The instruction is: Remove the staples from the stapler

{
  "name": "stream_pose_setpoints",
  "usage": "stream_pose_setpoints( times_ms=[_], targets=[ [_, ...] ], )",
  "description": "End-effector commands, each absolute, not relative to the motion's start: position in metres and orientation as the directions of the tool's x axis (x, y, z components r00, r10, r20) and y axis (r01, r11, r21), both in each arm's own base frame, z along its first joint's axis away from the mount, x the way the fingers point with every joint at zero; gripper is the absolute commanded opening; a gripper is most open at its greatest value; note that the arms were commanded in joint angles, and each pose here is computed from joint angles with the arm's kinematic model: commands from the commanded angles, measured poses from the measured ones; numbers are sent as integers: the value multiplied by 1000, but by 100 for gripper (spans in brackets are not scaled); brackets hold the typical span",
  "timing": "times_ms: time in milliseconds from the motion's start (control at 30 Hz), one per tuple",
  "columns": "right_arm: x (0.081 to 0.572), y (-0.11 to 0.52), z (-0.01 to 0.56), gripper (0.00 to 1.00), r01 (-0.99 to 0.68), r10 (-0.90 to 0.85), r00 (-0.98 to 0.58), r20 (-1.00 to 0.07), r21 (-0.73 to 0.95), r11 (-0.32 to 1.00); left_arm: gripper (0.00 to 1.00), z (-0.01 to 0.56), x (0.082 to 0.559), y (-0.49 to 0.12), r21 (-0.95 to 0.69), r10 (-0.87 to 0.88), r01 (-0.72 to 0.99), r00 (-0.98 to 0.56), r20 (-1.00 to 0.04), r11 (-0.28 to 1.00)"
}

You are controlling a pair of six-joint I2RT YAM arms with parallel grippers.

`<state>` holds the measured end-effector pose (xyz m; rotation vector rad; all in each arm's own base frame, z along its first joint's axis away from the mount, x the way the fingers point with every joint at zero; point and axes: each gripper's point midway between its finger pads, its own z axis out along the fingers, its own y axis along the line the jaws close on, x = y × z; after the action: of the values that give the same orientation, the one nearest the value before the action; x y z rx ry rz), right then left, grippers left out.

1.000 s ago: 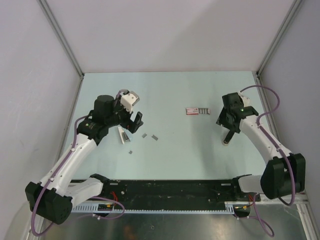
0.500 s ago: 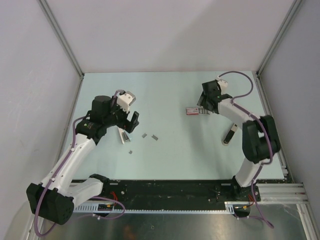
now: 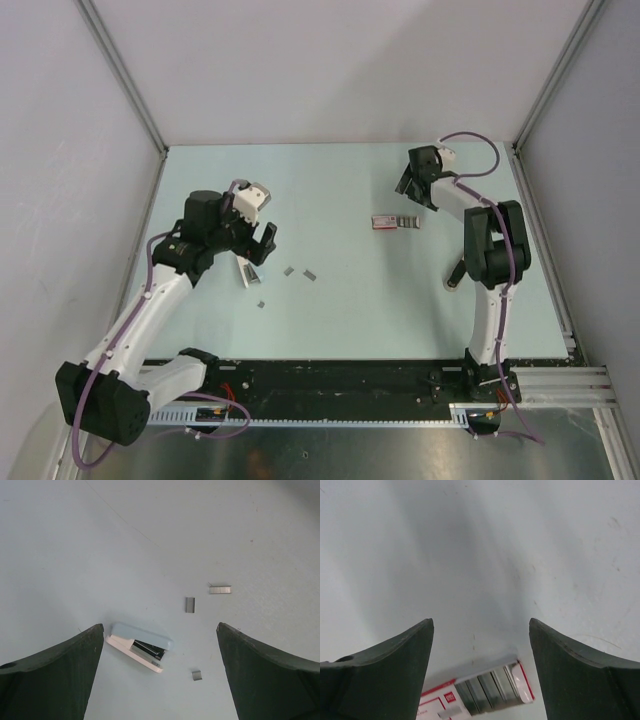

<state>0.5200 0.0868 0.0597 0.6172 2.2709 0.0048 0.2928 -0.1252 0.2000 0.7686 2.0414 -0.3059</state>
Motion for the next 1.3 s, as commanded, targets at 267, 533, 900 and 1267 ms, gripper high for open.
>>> stream_pose_setpoints(
  times_ms=[267,533,900,1267],
  targets=[
    [522,95,35,70,412,414,-666,-620,157,897,99,207,297,-117,106,404,606,-381,-831,789],
    [495,95,15,69,425,425,-710,-562,139,894,100,212,296,-116,109,396,599,-372,-840,793],
    [453,103,11,65,402,375,-765,-523,66,913,100,216,291,-114,118,393,595,-358,-847,795],
    [425,117,13,62,383,345,-796,-498,27,923,100,216,287,-113,123,393,595,-350,-850,794]
  ],
)
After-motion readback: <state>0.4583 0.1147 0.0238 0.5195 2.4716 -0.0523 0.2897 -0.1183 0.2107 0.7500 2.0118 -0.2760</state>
